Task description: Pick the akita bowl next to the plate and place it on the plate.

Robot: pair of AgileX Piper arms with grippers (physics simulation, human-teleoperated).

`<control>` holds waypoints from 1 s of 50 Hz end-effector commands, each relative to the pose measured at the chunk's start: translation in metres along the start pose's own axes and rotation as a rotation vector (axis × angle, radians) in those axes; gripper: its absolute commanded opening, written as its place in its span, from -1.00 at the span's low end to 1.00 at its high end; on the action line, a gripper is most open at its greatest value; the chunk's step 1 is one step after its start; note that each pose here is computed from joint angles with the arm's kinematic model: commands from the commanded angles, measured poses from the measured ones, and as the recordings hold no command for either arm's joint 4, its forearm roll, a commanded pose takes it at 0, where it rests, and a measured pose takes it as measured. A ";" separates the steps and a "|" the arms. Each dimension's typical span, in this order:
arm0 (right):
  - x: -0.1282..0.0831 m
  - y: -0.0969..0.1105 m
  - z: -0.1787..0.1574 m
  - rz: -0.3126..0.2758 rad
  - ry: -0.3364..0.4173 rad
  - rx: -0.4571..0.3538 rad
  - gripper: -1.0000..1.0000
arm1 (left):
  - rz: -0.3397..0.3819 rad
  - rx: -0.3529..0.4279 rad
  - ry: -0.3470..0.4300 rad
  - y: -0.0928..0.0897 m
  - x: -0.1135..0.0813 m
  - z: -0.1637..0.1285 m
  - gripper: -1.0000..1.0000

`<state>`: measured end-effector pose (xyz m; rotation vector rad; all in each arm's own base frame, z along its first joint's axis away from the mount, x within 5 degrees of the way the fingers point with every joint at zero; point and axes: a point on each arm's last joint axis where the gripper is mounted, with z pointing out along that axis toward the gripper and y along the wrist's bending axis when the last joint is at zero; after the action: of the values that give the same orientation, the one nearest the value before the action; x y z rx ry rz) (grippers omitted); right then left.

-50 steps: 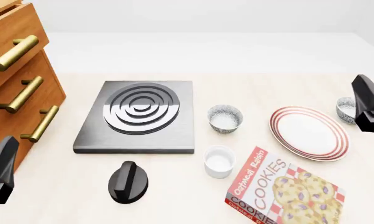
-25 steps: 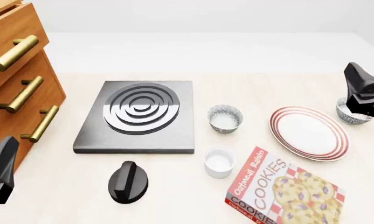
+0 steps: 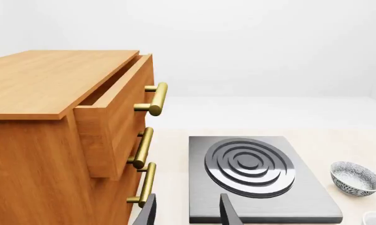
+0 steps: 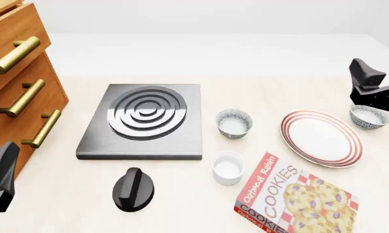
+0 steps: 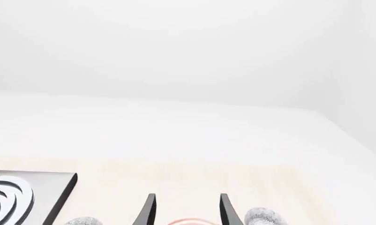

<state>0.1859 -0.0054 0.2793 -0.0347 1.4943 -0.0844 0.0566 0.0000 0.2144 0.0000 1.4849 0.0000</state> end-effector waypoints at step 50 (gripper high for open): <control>0.011 -0.026 0.069 0.004 0.121 0.097 1.00 | 0.000 0.000 0.000 0.000 0.000 0.000 1.00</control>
<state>0.2478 -0.0296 0.2760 0.0326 1.5948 -0.1532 0.0566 0.0000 0.2144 0.0000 1.4849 0.0000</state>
